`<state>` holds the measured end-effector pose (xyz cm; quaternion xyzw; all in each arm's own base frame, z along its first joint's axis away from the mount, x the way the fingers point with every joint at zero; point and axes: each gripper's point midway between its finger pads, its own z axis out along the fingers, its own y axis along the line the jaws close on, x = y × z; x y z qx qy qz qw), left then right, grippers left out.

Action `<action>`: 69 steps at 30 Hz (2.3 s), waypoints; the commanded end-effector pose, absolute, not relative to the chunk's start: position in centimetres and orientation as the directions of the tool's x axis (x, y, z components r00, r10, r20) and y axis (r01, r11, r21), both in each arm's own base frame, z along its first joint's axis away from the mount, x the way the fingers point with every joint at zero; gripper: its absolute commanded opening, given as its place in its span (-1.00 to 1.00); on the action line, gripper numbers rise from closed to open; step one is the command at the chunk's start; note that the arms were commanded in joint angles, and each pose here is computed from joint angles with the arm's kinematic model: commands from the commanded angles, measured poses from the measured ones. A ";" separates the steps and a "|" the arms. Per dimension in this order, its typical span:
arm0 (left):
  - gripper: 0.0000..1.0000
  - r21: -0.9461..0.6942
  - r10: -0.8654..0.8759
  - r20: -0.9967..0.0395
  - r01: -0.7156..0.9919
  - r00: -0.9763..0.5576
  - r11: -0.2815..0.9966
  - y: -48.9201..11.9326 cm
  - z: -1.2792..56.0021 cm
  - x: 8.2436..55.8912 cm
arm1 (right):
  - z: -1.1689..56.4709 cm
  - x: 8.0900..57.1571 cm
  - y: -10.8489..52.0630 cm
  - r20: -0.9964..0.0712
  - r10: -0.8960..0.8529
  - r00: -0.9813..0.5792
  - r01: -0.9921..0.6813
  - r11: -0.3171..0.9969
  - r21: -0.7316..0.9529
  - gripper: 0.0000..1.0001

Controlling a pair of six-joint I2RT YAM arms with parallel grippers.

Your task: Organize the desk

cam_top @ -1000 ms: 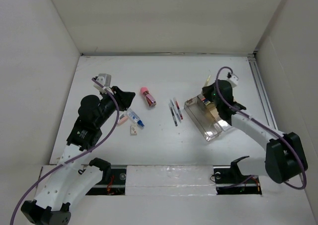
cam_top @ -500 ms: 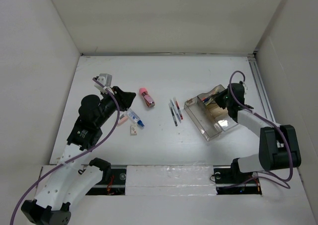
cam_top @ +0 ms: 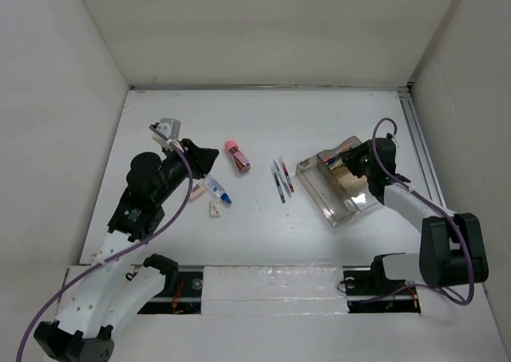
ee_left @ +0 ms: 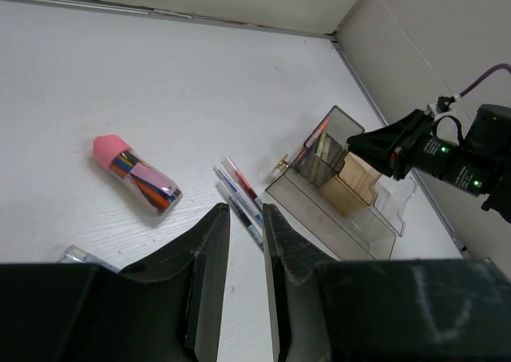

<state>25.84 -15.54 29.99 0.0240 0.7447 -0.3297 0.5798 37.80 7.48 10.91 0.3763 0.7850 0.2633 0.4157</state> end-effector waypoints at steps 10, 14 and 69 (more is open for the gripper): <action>-0.62 -0.451 -0.369 -0.892 0.456 -0.262 0.768 -15.5 32.7 25.9 | 13.3 31.0 20.8 -0.664 0.490 -0.565 -0.021 0.796 0.605 -1.00; -0.63 -0.453 -0.362 -0.891 0.464 -0.276 0.761 -15.9 32.5 26.0 | 10.7 29.3 24.7 -0.688 0.339 -0.642 -0.096 0.854 0.511 -0.45; -0.62 -0.446 -0.380 -0.895 0.487 -0.234 0.751 -15.7 33.6 25.3 | 15.7 37.7 7.7 -0.466 0.841 -0.275 0.267 0.533 0.803 -1.00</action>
